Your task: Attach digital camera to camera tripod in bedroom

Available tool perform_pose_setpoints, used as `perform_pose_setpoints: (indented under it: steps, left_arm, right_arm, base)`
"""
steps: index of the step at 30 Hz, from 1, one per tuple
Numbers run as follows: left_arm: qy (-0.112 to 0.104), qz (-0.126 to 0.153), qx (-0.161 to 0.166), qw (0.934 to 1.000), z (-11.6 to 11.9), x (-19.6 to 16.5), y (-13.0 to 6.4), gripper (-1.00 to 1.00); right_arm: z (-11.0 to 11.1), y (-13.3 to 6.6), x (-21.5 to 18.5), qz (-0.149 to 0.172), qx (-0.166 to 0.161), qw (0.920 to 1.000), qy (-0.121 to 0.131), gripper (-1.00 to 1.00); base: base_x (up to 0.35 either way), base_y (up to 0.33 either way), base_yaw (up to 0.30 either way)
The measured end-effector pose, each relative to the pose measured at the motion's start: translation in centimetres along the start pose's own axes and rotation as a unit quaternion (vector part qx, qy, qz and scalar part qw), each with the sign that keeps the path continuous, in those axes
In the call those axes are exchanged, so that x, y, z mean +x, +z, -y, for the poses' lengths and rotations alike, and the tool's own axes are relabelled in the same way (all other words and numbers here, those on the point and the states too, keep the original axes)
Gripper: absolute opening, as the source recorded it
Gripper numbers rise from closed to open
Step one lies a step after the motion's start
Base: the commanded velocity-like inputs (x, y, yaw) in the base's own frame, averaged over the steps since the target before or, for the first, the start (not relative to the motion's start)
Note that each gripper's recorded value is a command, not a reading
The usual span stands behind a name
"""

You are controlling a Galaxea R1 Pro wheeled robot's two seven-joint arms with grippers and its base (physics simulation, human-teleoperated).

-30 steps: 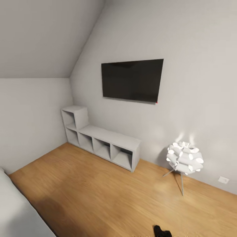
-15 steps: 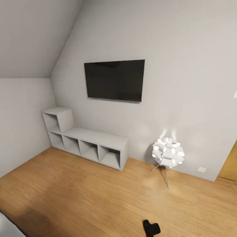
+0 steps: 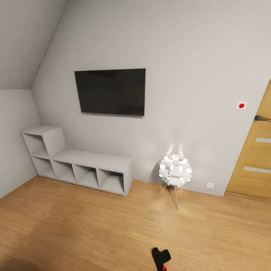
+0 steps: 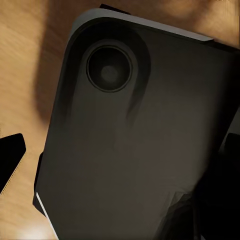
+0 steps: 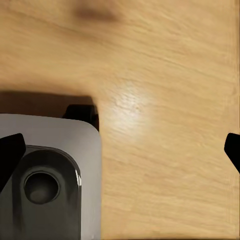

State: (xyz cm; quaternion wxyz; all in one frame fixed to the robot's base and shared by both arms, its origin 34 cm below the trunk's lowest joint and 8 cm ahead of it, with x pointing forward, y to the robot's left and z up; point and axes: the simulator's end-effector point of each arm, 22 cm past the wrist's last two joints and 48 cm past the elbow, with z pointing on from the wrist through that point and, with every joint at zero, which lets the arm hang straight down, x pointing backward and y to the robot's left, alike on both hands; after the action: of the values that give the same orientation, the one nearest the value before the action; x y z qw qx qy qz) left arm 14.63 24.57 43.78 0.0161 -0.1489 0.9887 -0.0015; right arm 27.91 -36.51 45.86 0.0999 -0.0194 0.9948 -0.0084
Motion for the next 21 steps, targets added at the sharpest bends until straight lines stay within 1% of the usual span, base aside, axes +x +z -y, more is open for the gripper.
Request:
perform_pose_setpoints:
  steps: [7,21]
  left_arm:
    - [0.0,0.0,0.0,1.0,0.0,0.0,0.0,1.0]
    - [0.0,0.0,-0.001,1.0,-0.1,-0.03,0.0,1.0]
  right_arm:
    - [0.0,0.0,0.01,0.0,0.0,1.0,0.0,1.0]
    - [0.04,0.0,-0.01,0.0,0.0,1.0,0.0,1.0]
  base:
    - [0.052,0.0,-0.281]
    - [0.004,0.0,-0.281]
